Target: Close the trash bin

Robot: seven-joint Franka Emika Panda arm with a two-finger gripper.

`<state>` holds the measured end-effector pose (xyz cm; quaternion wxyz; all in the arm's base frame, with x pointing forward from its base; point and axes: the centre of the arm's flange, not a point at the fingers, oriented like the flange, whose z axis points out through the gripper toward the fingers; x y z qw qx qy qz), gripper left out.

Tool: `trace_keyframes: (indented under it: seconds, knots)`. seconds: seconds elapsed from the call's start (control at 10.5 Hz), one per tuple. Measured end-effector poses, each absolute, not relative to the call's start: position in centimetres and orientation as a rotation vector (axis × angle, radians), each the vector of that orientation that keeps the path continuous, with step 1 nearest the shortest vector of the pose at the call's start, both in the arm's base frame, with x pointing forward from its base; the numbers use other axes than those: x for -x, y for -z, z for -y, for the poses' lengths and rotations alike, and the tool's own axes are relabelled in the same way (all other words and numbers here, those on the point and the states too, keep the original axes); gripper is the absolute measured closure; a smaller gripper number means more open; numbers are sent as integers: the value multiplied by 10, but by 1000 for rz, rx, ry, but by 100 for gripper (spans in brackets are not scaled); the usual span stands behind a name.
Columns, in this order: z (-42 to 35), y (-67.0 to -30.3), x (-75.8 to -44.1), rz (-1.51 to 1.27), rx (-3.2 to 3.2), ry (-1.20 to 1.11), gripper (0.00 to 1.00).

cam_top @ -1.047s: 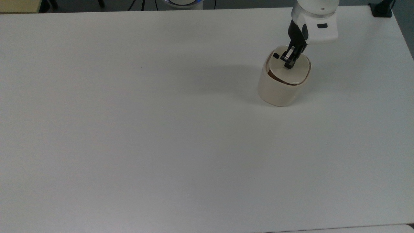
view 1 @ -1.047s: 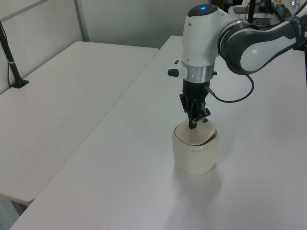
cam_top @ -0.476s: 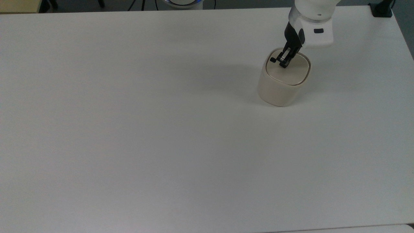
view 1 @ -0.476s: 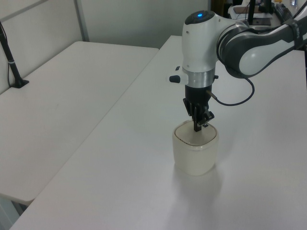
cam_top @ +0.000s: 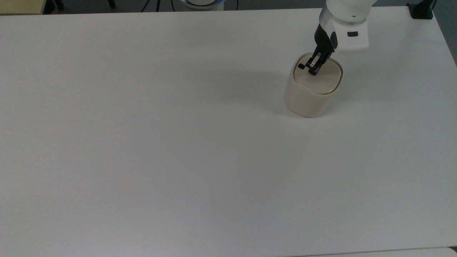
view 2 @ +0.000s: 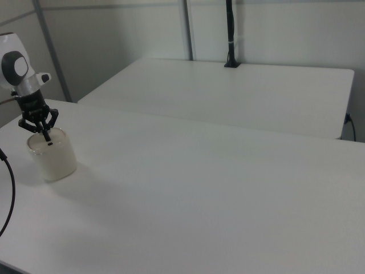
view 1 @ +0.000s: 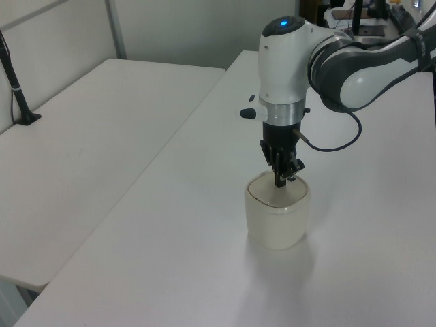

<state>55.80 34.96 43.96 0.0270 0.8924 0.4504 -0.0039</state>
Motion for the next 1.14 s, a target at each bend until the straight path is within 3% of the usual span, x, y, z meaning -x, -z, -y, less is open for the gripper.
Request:
trace_keyframes:
  seconds: [0.29,0.57,1.14]
  knots:
    - [-342,-446,-560,-1371,-2762,28,99]
    - [-300,-488,-568,-1255,-2814,31,99]
    - [-136,-578,-573,-540,-3028,49,99]
